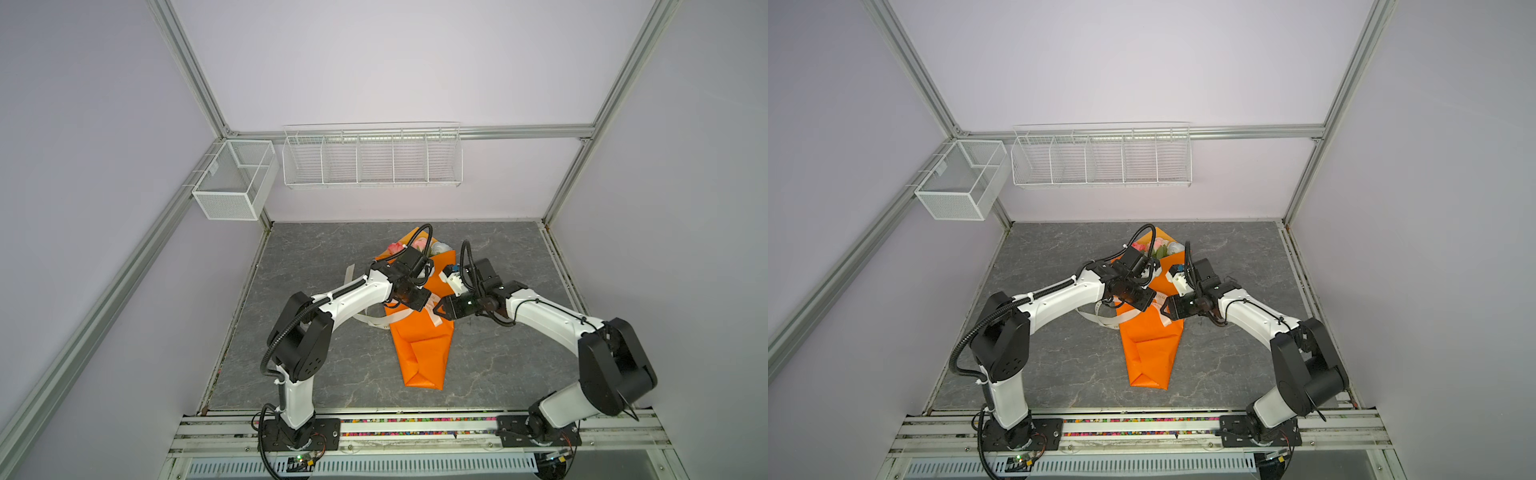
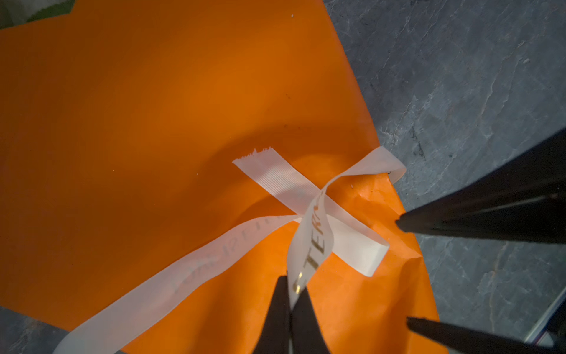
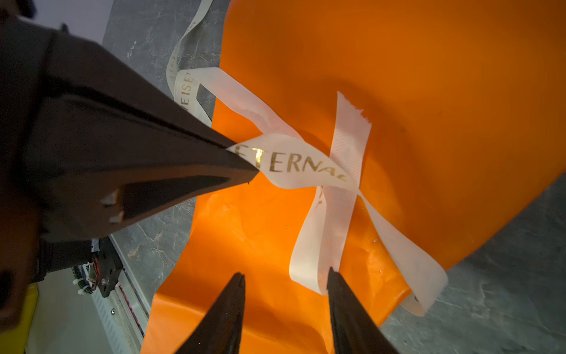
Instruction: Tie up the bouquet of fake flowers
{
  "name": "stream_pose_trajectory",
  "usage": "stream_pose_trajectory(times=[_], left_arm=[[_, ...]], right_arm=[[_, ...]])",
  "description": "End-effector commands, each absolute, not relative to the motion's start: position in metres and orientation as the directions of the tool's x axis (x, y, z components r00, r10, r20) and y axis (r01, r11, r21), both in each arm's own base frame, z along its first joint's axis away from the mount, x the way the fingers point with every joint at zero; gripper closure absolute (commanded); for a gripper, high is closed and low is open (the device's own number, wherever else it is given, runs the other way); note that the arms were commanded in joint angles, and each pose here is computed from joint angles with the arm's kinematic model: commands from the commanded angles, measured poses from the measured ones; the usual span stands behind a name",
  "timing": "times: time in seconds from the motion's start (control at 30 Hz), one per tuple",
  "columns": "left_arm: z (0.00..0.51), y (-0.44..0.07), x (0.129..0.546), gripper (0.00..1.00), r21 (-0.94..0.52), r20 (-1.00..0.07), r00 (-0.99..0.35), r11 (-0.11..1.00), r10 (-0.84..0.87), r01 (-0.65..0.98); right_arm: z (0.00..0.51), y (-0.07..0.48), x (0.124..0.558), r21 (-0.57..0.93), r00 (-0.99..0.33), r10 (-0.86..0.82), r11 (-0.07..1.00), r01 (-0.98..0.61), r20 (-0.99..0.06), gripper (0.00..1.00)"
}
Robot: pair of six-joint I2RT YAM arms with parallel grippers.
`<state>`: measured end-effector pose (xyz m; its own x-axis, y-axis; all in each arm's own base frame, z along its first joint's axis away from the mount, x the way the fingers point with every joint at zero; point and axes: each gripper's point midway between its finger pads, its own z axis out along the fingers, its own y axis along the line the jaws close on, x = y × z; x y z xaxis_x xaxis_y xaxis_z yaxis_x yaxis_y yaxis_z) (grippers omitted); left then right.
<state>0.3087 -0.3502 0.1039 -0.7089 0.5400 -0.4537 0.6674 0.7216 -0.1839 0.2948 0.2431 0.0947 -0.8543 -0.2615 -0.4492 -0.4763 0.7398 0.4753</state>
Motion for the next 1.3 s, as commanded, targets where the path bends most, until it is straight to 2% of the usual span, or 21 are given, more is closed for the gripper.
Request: stream_pose_trajectory(times=[0.0,0.23,0.4,0.53,0.57,0.63,0.7,0.77,0.83,1.0,1.13,1.27], left_arm=[[0.103,-0.352,0.310,1.00,-0.194,-0.447,-0.716,0.723,0.536,0.662],[0.098,-0.351,0.309,1.00,-0.201,-0.432,-0.728,0.731,0.532,0.652],[0.095,-0.351,0.308,1.00,-0.205,-0.421,-0.734,0.733,0.532,0.649],[0.094,-0.349,0.309,1.00,-0.200,-0.415,-0.742,0.742,0.527,0.640],[0.094,-0.348,0.308,0.97,-0.201,-0.410,-0.746,0.746,0.525,0.635],[0.096,-0.344,0.308,0.83,-0.196,-0.405,-0.761,0.765,0.506,0.613],[0.100,-0.339,0.307,0.71,-0.192,-0.406,-0.773,0.781,0.488,0.594],[0.104,-0.329,0.306,0.51,-0.180,-0.401,-0.794,0.811,0.456,0.556],[0.112,-0.313,0.306,0.40,-0.172,-0.404,-0.822,0.849,0.402,0.500],[0.132,-0.262,0.307,0.28,-0.194,-0.436,-0.877,0.931,0.201,0.310],[0.119,-0.189,0.310,0.31,-0.179,-0.415,-0.908,0.983,-0.050,0.028],[0.089,-0.132,0.311,0.31,-0.217,-0.329,-0.900,0.950,-0.287,-0.224]], right_arm=[[0.082,0.242,0.306,0.454,-0.856,-0.244,0.763,-0.459,-0.455,0.52],[0.063,0.253,0.301,0.509,-0.875,-0.279,0.727,-0.461,-0.395,0.53],[0.062,0.261,0.295,0.561,-0.877,-0.284,0.682,-0.469,-0.388,0.58],[0.055,0.253,0.290,0.532,-0.882,-0.297,0.711,-0.460,-0.366,0.81],[0.055,0.250,0.290,0.524,-0.883,-0.294,0.719,-0.456,-0.365,0.86],[0.057,0.244,0.289,0.508,-0.889,-0.283,0.740,-0.441,-0.360,0.93],[0.063,0.244,0.286,0.517,-0.892,-0.275,0.737,-0.436,-0.359,0.93],[0.070,0.245,0.284,0.540,-0.898,-0.262,0.727,-0.425,-0.354,0.93],[0.076,0.246,0.279,0.571,-0.910,-0.246,0.715,-0.403,-0.334,0.93],[0.088,0.246,0.264,0.620,-0.933,-0.236,0.698,-0.358,-0.274,0.93],[0.093,0.243,0.259,0.612,-0.932,-0.246,0.703,-0.361,-0.267,0.93],[0.098,0.244,0.261,0.609,-0.928,-0.256,0.701,-0.371,-0.270,0.93]])
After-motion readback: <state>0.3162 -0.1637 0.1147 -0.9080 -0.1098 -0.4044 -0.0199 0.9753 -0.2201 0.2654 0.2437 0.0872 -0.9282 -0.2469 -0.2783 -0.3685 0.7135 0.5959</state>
